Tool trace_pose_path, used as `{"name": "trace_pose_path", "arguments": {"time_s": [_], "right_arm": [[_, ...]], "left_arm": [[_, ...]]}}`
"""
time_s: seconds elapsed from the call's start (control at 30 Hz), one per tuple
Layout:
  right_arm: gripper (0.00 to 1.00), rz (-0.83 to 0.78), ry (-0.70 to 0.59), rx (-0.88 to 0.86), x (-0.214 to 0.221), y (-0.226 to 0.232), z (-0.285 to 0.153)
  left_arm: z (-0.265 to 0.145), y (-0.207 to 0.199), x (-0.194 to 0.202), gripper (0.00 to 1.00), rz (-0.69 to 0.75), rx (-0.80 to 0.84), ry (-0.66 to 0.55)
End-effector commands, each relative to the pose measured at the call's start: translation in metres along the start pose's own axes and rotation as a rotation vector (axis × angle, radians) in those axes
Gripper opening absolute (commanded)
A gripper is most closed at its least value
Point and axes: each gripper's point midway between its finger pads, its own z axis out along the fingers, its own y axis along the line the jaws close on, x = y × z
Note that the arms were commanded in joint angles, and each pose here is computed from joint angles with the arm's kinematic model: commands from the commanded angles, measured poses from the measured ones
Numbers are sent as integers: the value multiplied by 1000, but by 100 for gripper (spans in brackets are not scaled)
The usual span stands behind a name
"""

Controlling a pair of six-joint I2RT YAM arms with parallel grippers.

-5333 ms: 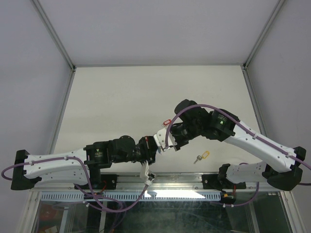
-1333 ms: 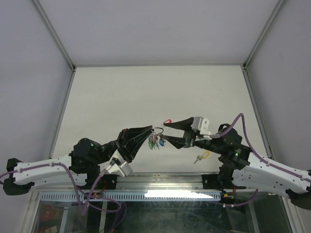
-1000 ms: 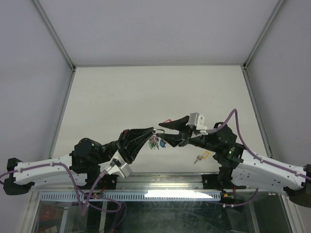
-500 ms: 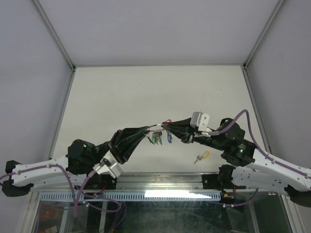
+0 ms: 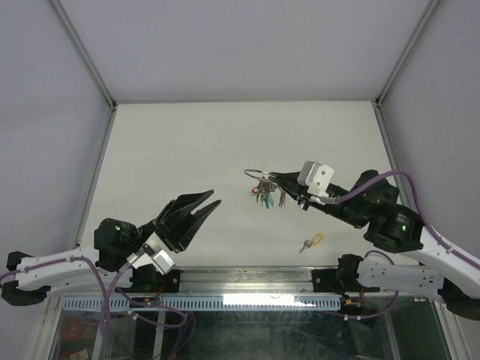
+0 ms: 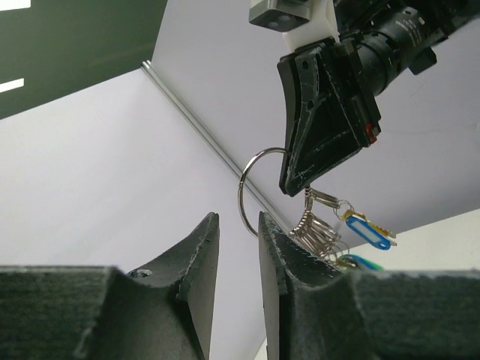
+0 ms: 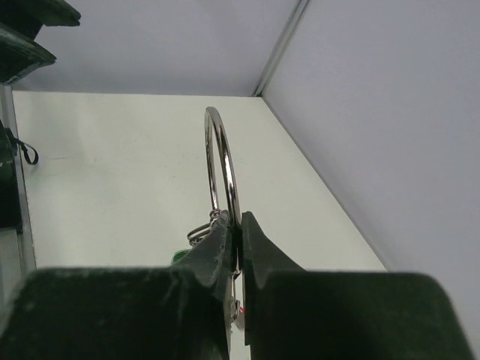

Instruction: Put the keys on the keyring

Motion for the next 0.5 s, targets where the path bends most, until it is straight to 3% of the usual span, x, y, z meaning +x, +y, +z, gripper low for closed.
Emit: {"name": "trace_pose_path", "arguments": {"time_s": [0.0, 0.17, 0.47], "right_arm": [[0, -65, 42, -65, -11, 0, -7], [0, -96, 66, -189, -4, 21, -6], [0, -144, -12, -306, -16, 39, -8]], "left_arm": [[6, 3, 5, 26, -21, -8, 42], [20, -14, 11, 30, -24, 68, 52], [29, -32, 18, 33, -69, 150, 89]]}}
